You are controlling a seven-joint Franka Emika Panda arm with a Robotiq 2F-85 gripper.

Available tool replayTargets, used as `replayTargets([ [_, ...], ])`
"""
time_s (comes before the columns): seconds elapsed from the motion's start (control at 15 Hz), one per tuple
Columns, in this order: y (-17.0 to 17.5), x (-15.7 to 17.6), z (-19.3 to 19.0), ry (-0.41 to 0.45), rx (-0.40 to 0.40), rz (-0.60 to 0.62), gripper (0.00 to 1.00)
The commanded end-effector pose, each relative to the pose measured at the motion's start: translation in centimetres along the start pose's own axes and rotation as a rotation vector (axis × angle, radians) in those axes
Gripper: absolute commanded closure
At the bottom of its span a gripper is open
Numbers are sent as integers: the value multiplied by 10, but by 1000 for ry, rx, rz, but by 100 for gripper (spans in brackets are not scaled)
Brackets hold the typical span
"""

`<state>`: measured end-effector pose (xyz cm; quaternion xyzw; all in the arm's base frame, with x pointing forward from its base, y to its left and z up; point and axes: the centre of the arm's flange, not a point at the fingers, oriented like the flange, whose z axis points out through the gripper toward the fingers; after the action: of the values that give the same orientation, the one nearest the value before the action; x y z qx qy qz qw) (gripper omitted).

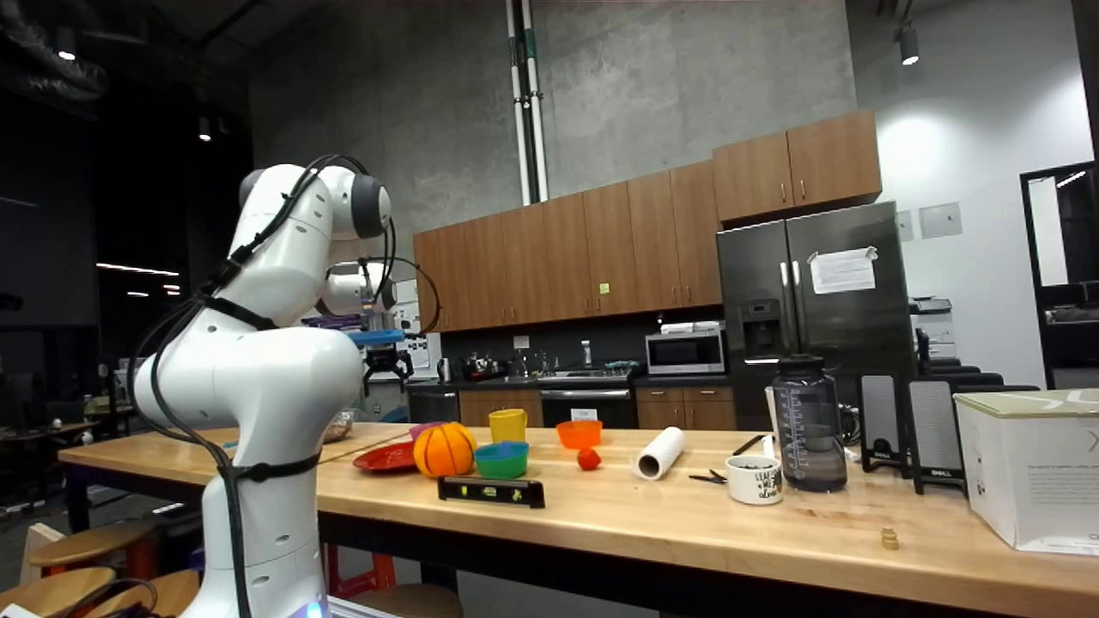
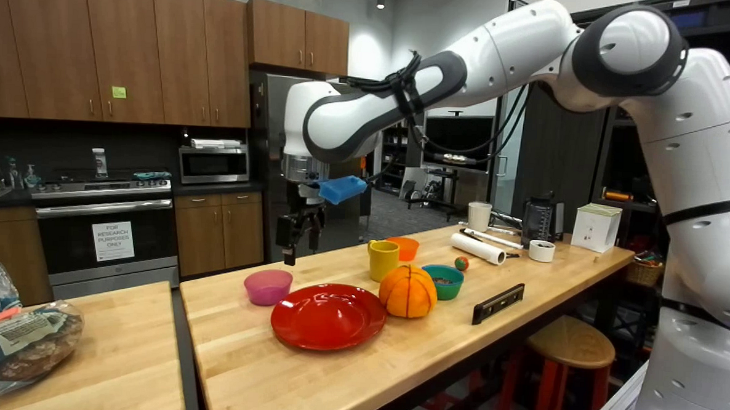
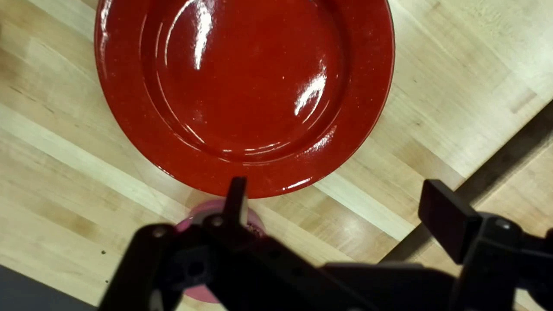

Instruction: Pour the content in the purple bowl into the blue bowl and then place the purple bowl next to the blue bowl

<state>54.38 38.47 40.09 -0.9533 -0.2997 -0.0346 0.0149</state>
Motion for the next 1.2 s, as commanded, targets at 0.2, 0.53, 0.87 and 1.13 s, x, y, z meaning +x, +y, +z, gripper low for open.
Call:
replayTargets([
  [0.2, -11, 91, 24, -48, -38, -94, 0],
  [0.53, 0, 114, 59, -2, -55, -142, 0],
  [0.87, 25, 126, 82, 84, -105, -129, 0],
  [1.13, 42, 138, 90, 112, -130, -121, 0],
])
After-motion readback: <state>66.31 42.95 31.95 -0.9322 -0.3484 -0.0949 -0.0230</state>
